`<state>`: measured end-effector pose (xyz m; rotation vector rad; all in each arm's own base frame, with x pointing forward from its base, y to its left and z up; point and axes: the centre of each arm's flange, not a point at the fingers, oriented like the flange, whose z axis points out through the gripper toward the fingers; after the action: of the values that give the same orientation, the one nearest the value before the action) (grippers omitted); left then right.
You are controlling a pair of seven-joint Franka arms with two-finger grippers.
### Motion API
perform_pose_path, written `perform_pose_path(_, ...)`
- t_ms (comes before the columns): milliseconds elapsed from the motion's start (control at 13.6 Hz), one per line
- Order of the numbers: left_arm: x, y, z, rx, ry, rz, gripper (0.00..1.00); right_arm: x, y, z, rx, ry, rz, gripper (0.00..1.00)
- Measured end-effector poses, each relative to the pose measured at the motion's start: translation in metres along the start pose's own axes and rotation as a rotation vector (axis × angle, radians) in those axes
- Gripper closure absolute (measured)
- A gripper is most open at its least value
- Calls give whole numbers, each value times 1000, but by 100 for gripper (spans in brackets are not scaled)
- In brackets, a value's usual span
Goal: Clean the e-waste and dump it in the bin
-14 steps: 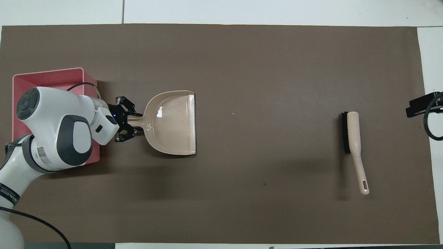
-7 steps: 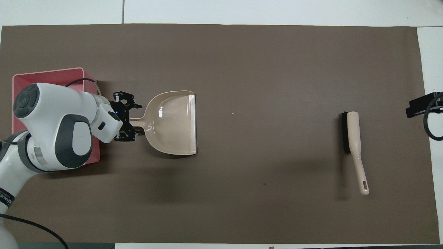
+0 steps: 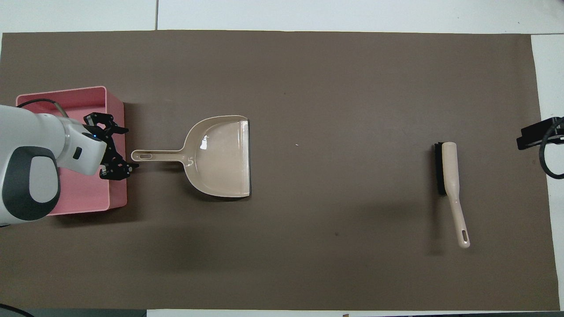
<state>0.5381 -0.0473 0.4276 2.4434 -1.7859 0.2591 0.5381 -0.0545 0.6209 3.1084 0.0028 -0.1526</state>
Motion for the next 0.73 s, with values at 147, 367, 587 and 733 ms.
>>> perform_pose_path(147, -18, -8, -13, 39, -51, -75, 2, 0, 0, 0, 0, 0, 0, 1)
perform_pose_path(367, -25, -15, -37, 67, -60, -265, 2, 0, 0, 0, 0, 0, 0, 1)
perform_pose_path(587, -23, -13, -50, 36, -76, -574, 1, 0, 0, 0, 0, 0, 0, 1)
perform_pose_path(733, -19, -9, -58, 33, -83, -797, 1, 0, 0, 0, 0, 0, 0, 1)
